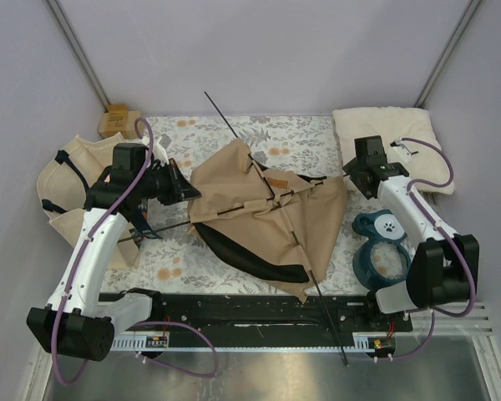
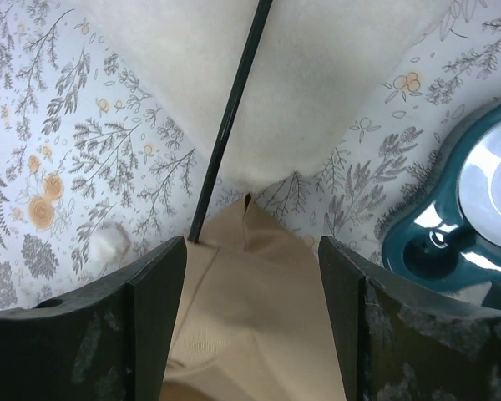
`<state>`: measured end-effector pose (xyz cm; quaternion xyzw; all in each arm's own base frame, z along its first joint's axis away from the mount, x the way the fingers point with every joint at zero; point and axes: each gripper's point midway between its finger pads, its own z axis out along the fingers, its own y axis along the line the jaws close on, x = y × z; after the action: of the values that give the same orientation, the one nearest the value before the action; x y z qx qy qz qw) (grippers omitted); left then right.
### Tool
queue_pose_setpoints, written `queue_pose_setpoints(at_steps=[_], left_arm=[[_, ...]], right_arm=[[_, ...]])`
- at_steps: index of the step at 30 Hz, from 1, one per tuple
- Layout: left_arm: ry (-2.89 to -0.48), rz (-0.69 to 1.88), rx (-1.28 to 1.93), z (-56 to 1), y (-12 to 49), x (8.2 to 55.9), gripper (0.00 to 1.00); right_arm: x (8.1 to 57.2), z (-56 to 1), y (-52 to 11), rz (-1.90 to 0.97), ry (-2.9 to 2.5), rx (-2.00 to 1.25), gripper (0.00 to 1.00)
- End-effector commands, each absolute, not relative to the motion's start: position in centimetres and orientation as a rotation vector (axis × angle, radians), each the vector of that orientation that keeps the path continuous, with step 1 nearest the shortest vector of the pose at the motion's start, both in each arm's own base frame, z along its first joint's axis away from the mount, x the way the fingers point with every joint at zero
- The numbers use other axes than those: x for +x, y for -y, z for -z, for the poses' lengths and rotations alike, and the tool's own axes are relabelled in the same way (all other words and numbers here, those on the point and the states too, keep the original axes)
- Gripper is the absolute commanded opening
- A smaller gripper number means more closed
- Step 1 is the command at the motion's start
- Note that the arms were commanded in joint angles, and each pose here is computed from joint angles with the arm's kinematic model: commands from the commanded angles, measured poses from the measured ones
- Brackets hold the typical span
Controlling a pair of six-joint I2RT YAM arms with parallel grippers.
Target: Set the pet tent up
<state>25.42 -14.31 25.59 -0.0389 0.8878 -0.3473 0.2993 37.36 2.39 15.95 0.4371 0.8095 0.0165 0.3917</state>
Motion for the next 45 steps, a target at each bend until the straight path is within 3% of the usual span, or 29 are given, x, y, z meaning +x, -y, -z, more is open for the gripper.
queue_pose_setpoints(at_steps=[1, 8, 10, 11, 15, 17, 27, 35, 45], left_arm=[[-2.267, 0.911, -0.071, -28.0, 14.0, 26.0, 0.00], [-2.281, 0.906, -0.071, -27.8, 13.8, 25.9, 0.00], [-2.281, 0.907, -0.075, -27.8, 13.8, 25.9, 0.00], [-2.282, 0.907, -0.078, -27.8, 13.7, 26.0, 0.00], [-2.278, 0.899, -0.088, -28.0, 13.5, 26.4, 0.00], [-2.272, 0.889, -0.099, -28.1, 13.2, 26.6, 0.00], [-2.292, 0.855, -0.139, -26.9, 12.7, 28.3, 0.00], [-2.330, 0.842, -0.142, -25.2, 12.6, 30.1, 0.00], [-2.353, 0.969, -0.113, -23.0, 14.4, 32.1, 0.00]], right_arm=[[40.7, -15.5, -2.2, -0.113, -2.014, 1.104, 0.73], [44.4, -14.4, -3.6, -0.216, -2.021, 1.109, 0.67], [44.9, -14.5, -3.8, -0.230, -2.016, 1.119, 0.61], [45.0, -14.6, -3.9, -0.238, -2.011, 1.127, 0.55], [44.8, -16.3, -3.7, -0.256, -1.969, 1.138, 0.10], [44.5, -18.1, -3.1, -0.241, -1.926, 1.136, 0.00], [46.2, -27.8, 1.4, -0.021, -1.683, 0.960, 0.00], [49.2, -30.0, 4.7, 0.176, -1.593, 0.841, 0.00], [51.9, -30.8, 7.0, 0.175, -1.560, 0.816, 0.03]])
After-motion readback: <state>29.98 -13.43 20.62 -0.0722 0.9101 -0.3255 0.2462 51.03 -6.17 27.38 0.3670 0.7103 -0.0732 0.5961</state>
